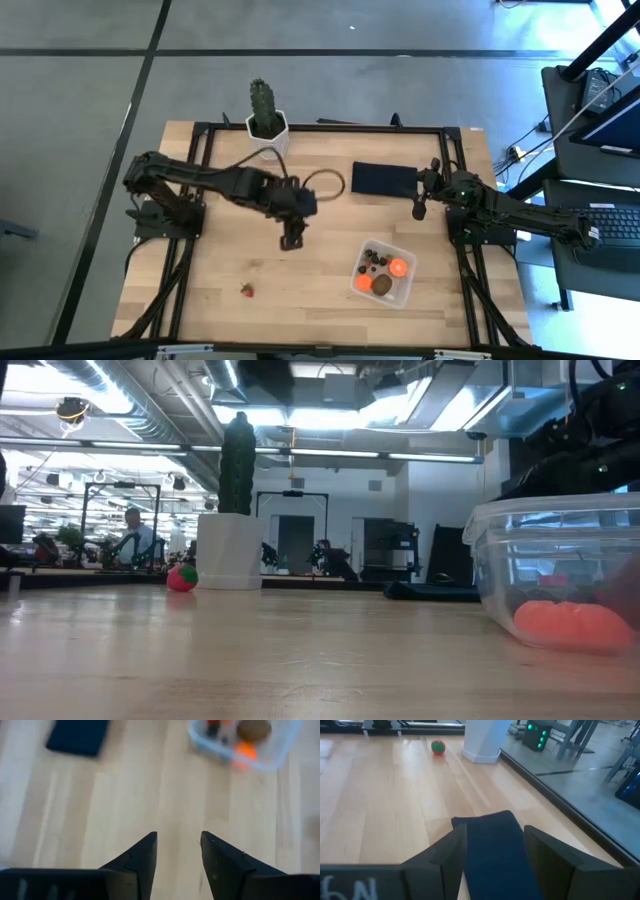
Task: Pick and placing Produce into tupperware
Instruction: Put the bottom strawberry into the transparent bin
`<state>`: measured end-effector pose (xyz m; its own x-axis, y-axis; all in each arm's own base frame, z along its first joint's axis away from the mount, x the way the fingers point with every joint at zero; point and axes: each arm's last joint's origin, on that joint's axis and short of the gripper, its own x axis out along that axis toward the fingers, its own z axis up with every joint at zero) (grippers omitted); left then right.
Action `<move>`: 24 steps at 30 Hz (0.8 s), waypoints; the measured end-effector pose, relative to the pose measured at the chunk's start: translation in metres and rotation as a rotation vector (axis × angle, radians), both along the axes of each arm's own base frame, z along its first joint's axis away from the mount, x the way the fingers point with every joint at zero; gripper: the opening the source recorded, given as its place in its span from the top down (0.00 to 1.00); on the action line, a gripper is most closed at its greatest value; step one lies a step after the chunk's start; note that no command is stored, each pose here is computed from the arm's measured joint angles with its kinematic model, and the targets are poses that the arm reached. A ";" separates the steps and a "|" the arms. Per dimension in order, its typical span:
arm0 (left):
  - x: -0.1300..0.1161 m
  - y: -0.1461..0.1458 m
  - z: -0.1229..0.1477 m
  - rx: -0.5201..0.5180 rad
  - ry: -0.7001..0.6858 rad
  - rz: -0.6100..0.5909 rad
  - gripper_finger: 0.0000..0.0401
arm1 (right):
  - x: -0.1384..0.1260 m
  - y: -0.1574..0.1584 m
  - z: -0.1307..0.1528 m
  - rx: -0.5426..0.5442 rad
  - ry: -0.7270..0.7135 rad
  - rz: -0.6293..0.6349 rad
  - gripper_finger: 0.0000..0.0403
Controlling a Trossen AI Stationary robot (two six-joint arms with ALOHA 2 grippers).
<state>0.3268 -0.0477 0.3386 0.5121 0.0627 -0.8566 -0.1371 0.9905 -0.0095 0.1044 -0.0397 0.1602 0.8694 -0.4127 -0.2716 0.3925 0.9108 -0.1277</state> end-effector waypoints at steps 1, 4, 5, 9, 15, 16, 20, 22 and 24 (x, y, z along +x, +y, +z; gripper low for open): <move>-0.003 -0.007 -0.002 0.006 0.030 -0.022 0.65 | 0.000 0.000 0.000 0.004 0.000 -0.001 0.51; -0.013 -0.027 -0.006 0.014 0.104 -0.070 0.66 | 0.000 0.000 -0.001 0.022 -0.004 -0.006 0.51; -0.014 -0.033 -0.008 0.012 0.123 -0.078 0.66 | 0.000 0.000 -0.001 0.022 -0.003 -0.006 0.51; -0.024 -0.059 -0.011 0.002 0.149 -0.115 0.67 | 0.000 0.000 -0.001 0.022 0.003 -0.006 0.51; -0.039 -0.098 -0.010 -0.047 0.139 -0.138 0.65 | 0.000 0.000 -0.001 0.007 0.012 0.000 0.51; -0.041 -0.102 -0.010 -0.055 0.133 -0.142 0.65 | 0.000 0.000 -0.001 0.001 0.015 0.002 0.51; -0.045 -0.115 -0.009 -0.074 0.104 -0.169 0.63 | 0.000 0.000 -0.002 0.000 0.020 0.002 0.51; -0.045 -0.119 -0.008 -0.079 0.088 -0.186 0.63 | 0.000 0.000 -0.002 0.000 0.020 0.003 0.51; -0.044 -0.123 -0.007 -0.092 0.061 -0.195 0.62 | 0.000 0.000 -0.002 -0.002 0.021 0.003 0.51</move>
<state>0.2827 -0.1704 0.3318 0.4541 -0.1123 -0.8838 0.0541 0.9937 -0.0985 0.1040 -0.0395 0.1585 0.8648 -0.4103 -0.2893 0.3867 0.9119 -0.1375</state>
